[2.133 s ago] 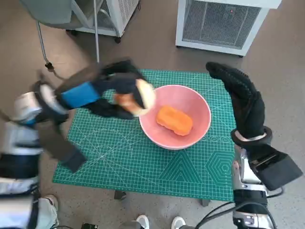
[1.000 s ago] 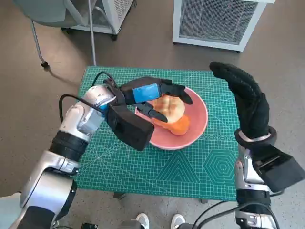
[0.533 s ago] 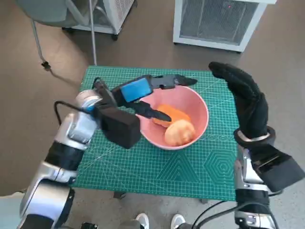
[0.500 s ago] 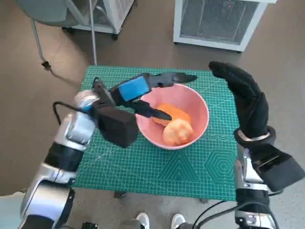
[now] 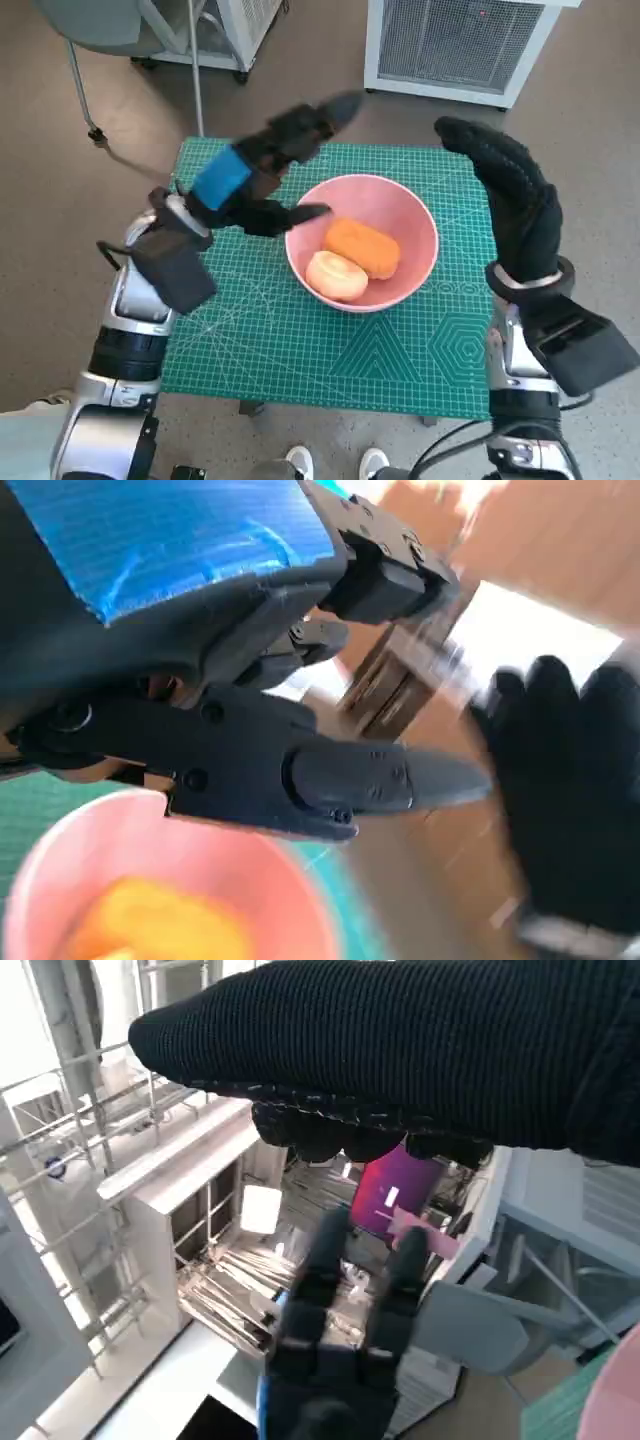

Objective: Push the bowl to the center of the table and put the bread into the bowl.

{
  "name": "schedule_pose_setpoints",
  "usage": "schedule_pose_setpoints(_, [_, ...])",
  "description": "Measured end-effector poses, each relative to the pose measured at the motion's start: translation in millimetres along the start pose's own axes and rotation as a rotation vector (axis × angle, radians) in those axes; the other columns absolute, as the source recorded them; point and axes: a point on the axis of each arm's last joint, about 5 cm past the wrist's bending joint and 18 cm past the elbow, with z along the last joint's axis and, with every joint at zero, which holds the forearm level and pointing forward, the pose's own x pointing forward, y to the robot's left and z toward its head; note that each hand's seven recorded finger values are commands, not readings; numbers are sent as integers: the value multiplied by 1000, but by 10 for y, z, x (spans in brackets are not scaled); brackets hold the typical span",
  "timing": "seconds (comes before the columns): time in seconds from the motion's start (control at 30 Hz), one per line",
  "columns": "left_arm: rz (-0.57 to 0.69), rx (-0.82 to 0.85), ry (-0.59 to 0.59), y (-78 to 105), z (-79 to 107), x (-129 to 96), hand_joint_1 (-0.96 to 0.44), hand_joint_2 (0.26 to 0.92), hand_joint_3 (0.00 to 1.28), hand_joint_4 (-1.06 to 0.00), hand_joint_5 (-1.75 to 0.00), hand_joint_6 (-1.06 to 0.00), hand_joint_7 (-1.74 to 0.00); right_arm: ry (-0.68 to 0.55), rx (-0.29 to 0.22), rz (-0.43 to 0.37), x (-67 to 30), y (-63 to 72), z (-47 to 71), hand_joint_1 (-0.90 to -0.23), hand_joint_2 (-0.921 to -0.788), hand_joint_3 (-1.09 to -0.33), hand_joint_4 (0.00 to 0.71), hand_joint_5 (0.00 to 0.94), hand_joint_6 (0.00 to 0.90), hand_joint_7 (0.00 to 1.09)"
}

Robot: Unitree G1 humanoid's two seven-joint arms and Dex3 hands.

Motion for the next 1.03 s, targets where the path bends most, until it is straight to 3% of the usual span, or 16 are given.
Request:
schedule_pose_setpoints(0.23, [243, -223, -109, -200, -89, -106, -694, 921, 594, -248, -45, -296, -71, -25, 6, -22, 116, 25, 47, -679, -921, -835, 196, 3, -1, 600])
schedule_pose_setpoints(0.37, [314, -301, -128, -313, -114, -128, -683, 921, 581, -237, -30, -295, -66, -29, 15, -31, 154, 45, 63, -679, -921, -835, 198, 4, -1, 601])
schedule_pose_setpoints(1.03, [326, -292, -153, -348, -110, -158, -666, 921, 570, -218, -8, -260, -36, -45, -7, -22, 245, 66, 113, -684, -921, -820, 206, 8, -1, 619])
